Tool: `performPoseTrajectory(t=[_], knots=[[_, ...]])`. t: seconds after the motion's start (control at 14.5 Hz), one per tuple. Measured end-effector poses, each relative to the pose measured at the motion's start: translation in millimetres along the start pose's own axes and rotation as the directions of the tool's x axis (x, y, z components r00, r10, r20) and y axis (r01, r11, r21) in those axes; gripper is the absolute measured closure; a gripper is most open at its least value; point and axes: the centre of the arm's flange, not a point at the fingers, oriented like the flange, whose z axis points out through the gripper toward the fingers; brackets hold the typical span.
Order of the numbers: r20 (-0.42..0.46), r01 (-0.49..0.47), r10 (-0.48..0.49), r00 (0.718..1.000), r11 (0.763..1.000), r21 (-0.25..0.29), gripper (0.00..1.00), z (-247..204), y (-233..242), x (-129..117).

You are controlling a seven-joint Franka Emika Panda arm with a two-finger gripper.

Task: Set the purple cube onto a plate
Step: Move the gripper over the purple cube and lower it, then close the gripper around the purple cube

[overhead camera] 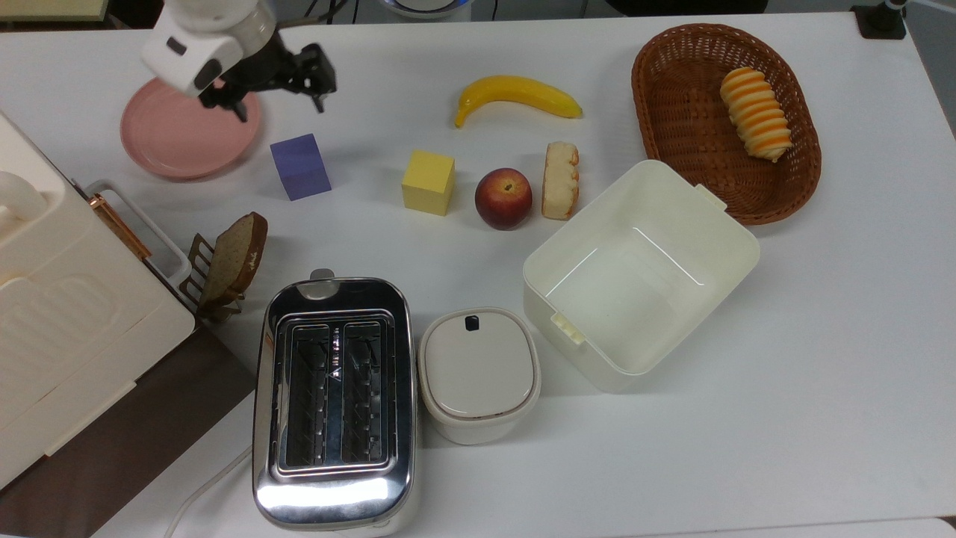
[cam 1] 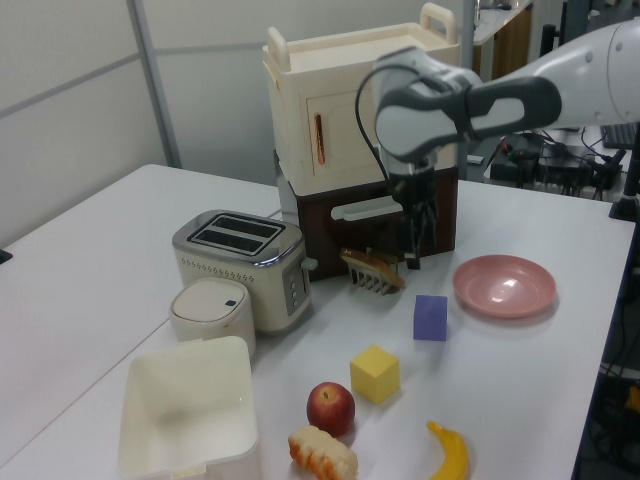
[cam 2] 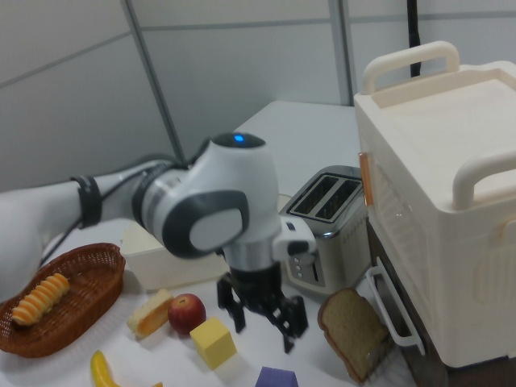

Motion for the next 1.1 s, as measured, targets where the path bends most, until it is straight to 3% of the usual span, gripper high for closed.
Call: performPoseTrajectory(t=[0.35,0.69,1.1], knots=[[0.022,0.023,-0.022,1.000,0.999,-0.047,0.00,50.2,31.4,5.2],[0.044,0.041,-0.039,0.998,0.998,-0.050,0.00,100.9,32.2,17.1],[0.061,0.066,-0.063,0.996,0.997,-0.043,0.00,110.9,18.4,20.9]])
